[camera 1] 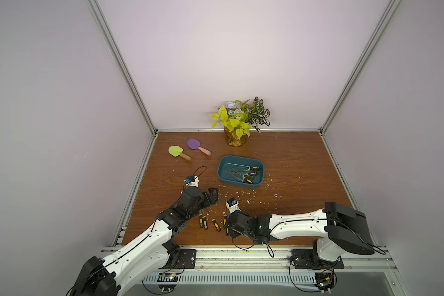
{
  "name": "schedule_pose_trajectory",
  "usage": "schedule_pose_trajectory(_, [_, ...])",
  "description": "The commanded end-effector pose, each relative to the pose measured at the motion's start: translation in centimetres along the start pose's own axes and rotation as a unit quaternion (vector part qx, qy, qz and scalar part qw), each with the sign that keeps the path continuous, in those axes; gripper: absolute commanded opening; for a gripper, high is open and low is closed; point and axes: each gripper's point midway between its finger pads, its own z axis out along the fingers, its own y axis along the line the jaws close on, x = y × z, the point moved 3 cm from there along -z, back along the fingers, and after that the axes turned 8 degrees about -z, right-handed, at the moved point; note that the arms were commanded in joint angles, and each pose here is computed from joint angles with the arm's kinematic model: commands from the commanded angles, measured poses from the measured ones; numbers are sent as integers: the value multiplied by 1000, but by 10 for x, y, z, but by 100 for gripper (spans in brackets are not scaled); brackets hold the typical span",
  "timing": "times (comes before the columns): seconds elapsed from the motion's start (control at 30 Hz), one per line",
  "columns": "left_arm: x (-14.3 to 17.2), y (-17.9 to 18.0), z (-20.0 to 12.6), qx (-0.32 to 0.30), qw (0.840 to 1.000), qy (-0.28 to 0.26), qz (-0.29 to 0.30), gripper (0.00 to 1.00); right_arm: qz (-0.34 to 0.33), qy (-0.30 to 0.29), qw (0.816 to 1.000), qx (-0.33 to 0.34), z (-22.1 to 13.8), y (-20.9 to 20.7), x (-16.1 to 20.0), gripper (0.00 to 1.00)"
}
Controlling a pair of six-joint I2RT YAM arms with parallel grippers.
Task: Put the file tool into the storage box
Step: Pick up the file tool from the center of the board.
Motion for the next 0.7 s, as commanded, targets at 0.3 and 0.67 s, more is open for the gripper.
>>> schedule_pose_trajectory(0.3, [5, 1, 1, -4, 1000, 14, 8, 100, -23, 20, 998, 52, 14, -1, 5, 52])
schedule_pose_trajectory(0.67, [5, -3, 4, 0, 1000, 18, 6, 100, -34, 17, 992, 118, -7, -38, 15, 51])
